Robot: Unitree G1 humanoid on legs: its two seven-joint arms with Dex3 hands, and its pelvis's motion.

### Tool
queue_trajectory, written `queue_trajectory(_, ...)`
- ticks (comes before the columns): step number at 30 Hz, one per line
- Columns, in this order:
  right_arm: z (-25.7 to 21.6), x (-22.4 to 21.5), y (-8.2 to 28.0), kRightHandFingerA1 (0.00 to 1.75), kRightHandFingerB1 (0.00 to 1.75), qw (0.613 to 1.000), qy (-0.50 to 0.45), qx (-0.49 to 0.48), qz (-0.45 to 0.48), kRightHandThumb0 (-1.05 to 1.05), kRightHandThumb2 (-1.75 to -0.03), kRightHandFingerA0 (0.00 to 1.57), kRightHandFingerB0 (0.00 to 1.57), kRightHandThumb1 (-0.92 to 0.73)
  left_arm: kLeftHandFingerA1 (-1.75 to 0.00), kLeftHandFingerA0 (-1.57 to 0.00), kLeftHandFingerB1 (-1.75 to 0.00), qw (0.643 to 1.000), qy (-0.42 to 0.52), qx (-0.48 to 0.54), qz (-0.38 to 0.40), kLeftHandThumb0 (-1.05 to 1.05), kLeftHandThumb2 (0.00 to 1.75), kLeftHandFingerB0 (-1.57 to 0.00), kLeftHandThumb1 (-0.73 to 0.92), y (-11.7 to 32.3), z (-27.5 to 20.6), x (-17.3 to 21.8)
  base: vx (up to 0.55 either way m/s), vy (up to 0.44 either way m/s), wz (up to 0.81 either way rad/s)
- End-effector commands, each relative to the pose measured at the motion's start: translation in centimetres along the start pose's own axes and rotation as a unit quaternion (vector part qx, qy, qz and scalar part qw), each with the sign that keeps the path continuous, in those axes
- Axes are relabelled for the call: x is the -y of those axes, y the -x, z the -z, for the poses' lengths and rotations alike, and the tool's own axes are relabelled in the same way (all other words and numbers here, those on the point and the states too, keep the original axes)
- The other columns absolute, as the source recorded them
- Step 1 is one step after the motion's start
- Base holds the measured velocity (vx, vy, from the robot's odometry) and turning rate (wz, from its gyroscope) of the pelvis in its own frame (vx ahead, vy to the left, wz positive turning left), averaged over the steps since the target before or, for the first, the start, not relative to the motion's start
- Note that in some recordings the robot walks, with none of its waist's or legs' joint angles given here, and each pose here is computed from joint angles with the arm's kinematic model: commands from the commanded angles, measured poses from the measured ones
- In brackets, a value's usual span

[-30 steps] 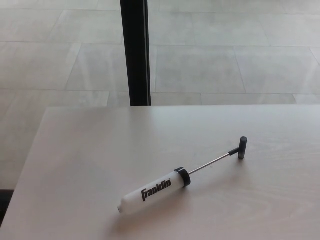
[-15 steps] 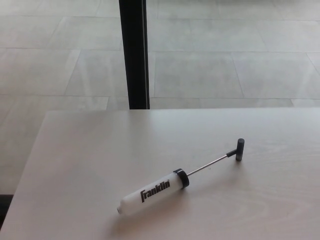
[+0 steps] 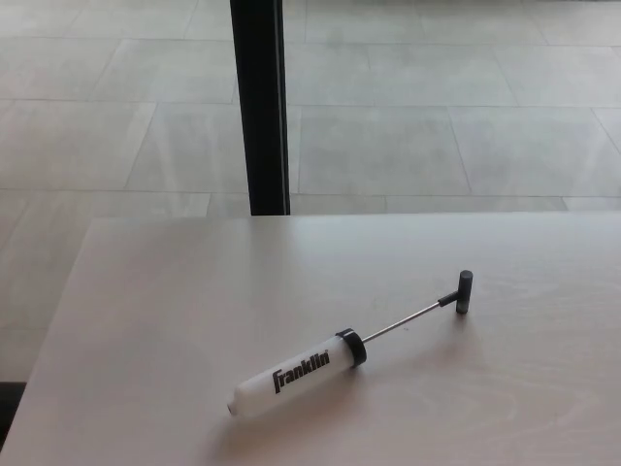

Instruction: The robot uses its left hand to lift the air pump kept on the middle of the desk and use the right hand to pull out the handle

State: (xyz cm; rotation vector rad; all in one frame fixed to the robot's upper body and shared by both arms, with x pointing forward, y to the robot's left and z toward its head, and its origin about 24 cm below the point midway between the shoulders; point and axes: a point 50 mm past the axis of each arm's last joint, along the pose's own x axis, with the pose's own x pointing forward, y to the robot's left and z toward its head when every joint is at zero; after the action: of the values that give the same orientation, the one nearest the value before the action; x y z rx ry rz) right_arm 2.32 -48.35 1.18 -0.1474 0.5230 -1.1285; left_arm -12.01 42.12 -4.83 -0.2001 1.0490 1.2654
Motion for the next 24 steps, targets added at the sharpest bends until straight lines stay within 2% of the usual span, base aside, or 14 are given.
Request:
queue_trajectory(1,0.1,-0.7,0.3,0.47,0.28,0.999,-0.01,0.036,-0.025,-0.74,-0.95,0.03,0.07,-0.55,-0.44,-0.35,-0.33,0.999,0.008,0.035,0.004,-0.73,0.65,-0.28,0.8,0.0,-1.1,-0.4,0.0,0.0,0.0)
queue_trajectory(4,0.0,-1.3,0.3,0.36,0.29,0.999,-0.009,0.037,-0.036,-0.81,-0.94,0.02,0.11,-0.56,-0.44,-0.33,-0.34,0.999,-0.003,0.036,0.01,-0.75,0.65,-0.28,0.81,0.1,-0.9,-0.4,0.0,0.0,0.0)
queue_trajectory(5,0.0,-1.5,0.3,0.41,0.32,0.998,-0.009,0.039,-0.039,-0.76,-0.95,0.03,0.07,-0.55,-0.44,-0.35,-0.34,0.999,-0.01,0.04,0.012,-0.75,0.66,-0.27,0.82,0.1,-1.0,-0.4,0.0,0.0,0.0)
queue_trajectory(6,0.0,-1.5,0.3,0.48,0.26,0.998,-0.01,0.04,-0.04,-0.74,-0.63,0.16,0.11,-0.72,-0.44,-0.33,-0.35,0.999,-0.01,0.042,0.016,-0.75,0.65,-0.28,0.83,0.1,-1.0,-0.3,0.0,0.0,0.0)
queue_trajectory(7,0.0,-1.5,0.3,0.51,0.32,0.998,-0.009,0.039,-0.042,-0.78,-0.96,0.04,0.06,-0.56,-0.43,-0.35,-0.34,0.999,0.0,0.043,0.019,-0.74,0.65,-0.29,0.82,0.1,-1.1,-0.2,0.0,0.0,0.0)
queue_trajectory(10,0.0,-1.8,0.2,0.48,0.29,0.998,-0.005,0.041,-0.047,-0.78,-0.95,0.03,0.1,-0.56,-0.42,-0.35,-0.33,0.999,0.004,0.046,0.022,-0.74,0.65,-0.29,0.83,0.0,-1.4,0.1,0.0,0.0,0.0)
queue_trajectory(11,0.0,-2.0,0.3,0.29,0.27,0.997,-0.005,0.045,-0.057,-0.77,-0.97,0.03,0.09,-0.58,-0.52,-0.29,-0.45,0.999,0.003,0.045,0.021,-0.75,0.95,-0.25,0.67,-0.1,-1.5,0.3,0.0,0.0,0.0)
queue_trajectory(12,0.0,-2.1,0.3,0.31,0.24,0.997,-0.009,0.044,-0.061,-0.73,-0.64,0.04,0.1,-0.75,-0.59,-0.36,-0.45,0.999,0.004,0.045,0.018,-0.7,1.04,-0.15,0.65,-0.1,-1.5,0.4,0.0,0.0,0.0)
queue_trajectory(14,0.1,-2.1,0.3,0.33,0.25,0.997,-0.018,0.041,-0.068,-0.73,-0.63,0.04,0.07,-0.76,-0.6,-0.37,-0.45,0.999,0.0,0.047,0.02,-0.68,1.05,-0.15,0.64,-0.1,-1.6,0.5,0.0,0.0,0.0)
queue_trajectory(15,0.0,-2.2,0.2,0.32,0.23,0.997,-0.018,0.04,-0.069,-0.73,-0.63,0.05,0.09,-0.75,-0.53,-0.3,-0.46,0.999,-0.002,0.046,0.023,-0.74,0.95,-0.25,0.67,-0.1,-1.6,0.5,0.0,0.0,0.0)
queue_trajectory(16,0.0,-2.4,0.2,0.3,0.26,0.996,-0.025,0.041,-0.074,-0.76,-0.97,0.0,0.07,-0.57,-0.47,-0.37,-0.36,0.999,-0.009,0.046,0.022,-0.77,0.71,-0.27,0.76,-0.2,-1.6,0.6,0.0,0.0,0.0)
queue_trajectory(17,0.0,-2.6,0.2,0.29,0.27,0.995,-0.043,0.041,-0.079,-0.76,-0.95,0.04,0.04,-0.56,-0.45,-0.41,-0.34,0.999,-0.015,0.047,0.02,-0.75,0.65,-0.3,0.84,-0.2,-1.6,0.6,0.0,0.0,0.0)
queue_trajectory(23,0.1,-2.8,0.3,0.35,0.29,0.995,-0.038,0.045,-0.085,-0.76,-0.95,0.04,0.09,-0.56,-0.5,-0.43,-0.36,0.998,-0.007,0.051,0.023,-0.72,0.65,-0.32,0.83,-0.2,-1.8,0.6,0.0,0.0,0.0)
queue_trajectory(24,0.0,-2.7,0.3,0.39,0.32,0.995,-0.038,0.048,-0.083,-0.76,-0.94,0.02,0.09,-0.55,-0.6,-0.44,-0.49,0.999,-0.008,0.046,0.021,-0.74,1.01,-0.28,0.67,-0.2,-1.5,0.8,0.0,0.0,0.0)
